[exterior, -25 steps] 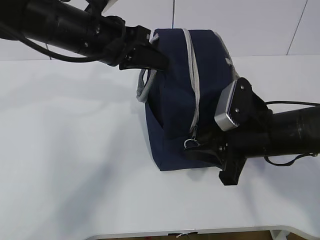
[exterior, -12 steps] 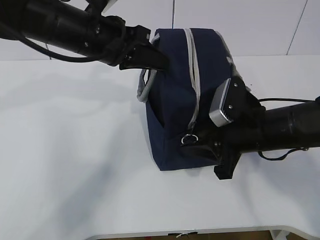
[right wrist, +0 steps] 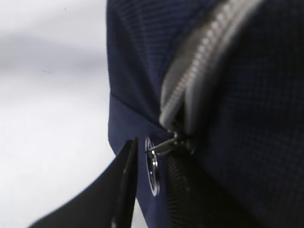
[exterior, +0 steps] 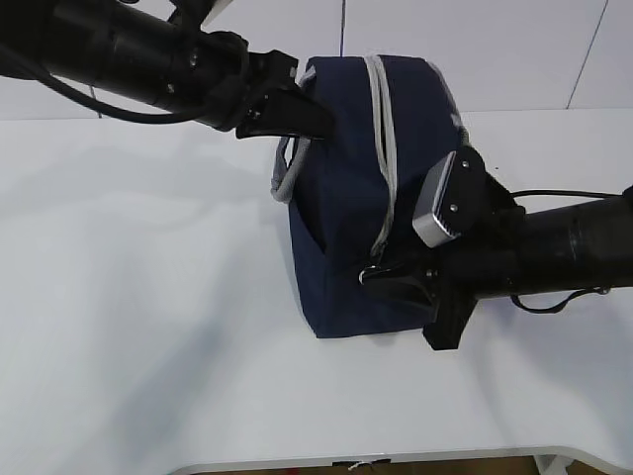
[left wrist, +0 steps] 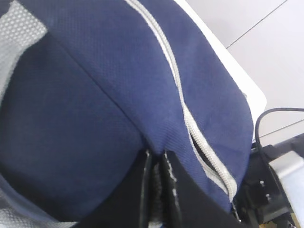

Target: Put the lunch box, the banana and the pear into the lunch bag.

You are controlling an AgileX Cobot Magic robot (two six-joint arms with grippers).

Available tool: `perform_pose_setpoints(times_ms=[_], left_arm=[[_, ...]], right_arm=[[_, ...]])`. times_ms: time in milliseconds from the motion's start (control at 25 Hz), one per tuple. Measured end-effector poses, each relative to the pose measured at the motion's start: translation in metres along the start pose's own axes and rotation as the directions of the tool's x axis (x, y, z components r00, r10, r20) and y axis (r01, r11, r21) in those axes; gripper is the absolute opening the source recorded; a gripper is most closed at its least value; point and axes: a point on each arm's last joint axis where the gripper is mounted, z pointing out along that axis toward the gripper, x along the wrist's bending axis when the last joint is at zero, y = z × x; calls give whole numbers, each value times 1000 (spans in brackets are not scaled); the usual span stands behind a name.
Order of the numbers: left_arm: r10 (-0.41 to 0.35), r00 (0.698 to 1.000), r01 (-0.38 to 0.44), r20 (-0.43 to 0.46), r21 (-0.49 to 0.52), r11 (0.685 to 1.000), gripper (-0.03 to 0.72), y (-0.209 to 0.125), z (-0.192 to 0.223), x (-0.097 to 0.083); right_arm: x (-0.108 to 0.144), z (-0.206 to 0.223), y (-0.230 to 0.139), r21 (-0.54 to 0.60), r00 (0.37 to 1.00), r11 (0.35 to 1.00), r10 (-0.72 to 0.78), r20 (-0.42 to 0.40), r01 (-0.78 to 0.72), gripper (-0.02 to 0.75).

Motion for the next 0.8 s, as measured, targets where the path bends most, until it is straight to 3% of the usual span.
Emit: perform_pose_setpoints(times_ms=[800], left_arm=[[-1, 1000, 1, 1, -1, 1000, -2, 0, 0, 0]], right_arm=[[0, 0, -5, 57, 999, 998, -33, 2, 33, 184]])
